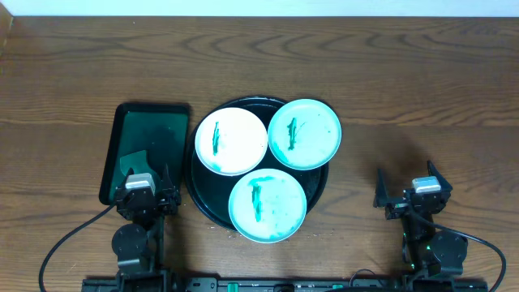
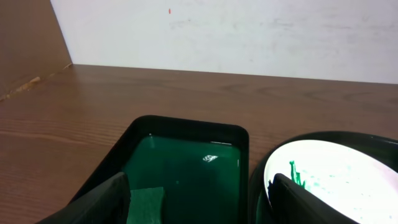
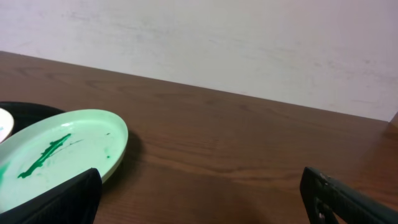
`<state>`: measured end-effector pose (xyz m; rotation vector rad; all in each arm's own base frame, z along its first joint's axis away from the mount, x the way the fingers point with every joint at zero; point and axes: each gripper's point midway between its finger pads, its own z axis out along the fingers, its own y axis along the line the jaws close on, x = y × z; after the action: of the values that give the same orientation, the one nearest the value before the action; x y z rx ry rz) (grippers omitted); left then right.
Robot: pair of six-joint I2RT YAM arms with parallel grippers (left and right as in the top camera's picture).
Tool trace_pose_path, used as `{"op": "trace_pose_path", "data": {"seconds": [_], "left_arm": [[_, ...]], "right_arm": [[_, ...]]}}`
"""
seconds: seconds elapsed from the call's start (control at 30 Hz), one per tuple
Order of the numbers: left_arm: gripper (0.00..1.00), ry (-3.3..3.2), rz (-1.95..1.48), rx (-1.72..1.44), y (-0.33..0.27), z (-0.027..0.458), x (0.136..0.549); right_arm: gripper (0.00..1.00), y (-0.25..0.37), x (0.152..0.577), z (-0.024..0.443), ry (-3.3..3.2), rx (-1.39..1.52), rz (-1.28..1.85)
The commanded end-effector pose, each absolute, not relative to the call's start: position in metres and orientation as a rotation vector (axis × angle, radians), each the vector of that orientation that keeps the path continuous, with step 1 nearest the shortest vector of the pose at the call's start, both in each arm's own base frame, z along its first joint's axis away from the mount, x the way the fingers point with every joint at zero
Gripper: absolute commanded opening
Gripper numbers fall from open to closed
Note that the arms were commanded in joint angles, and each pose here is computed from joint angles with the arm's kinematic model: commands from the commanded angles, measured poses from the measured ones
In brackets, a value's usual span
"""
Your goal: Clean dirty plates on tray and stack at the side
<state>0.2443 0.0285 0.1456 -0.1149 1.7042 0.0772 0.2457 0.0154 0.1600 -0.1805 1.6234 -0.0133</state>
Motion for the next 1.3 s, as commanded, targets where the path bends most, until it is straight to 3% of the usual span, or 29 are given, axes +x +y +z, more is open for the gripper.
{"op": "trace_pose_path", "data": {"seconds": [0.0, 1.27], "left_arm": [[0.72, 1.762, 0.110, -0.132, 0.0333, 0.1279, 0.2423], [0.72, 1.761, 0.110, -0.132, 0.0333, 0.1280, 0.2423]], "right_arm": [[0.99, 0.0128, 0.2457, 0.1593, 1.627, -0.158, -0.014], [0.99, 0.0114, 0.2461, 0.1649, 1.604, -0.161, -0.032]]}}
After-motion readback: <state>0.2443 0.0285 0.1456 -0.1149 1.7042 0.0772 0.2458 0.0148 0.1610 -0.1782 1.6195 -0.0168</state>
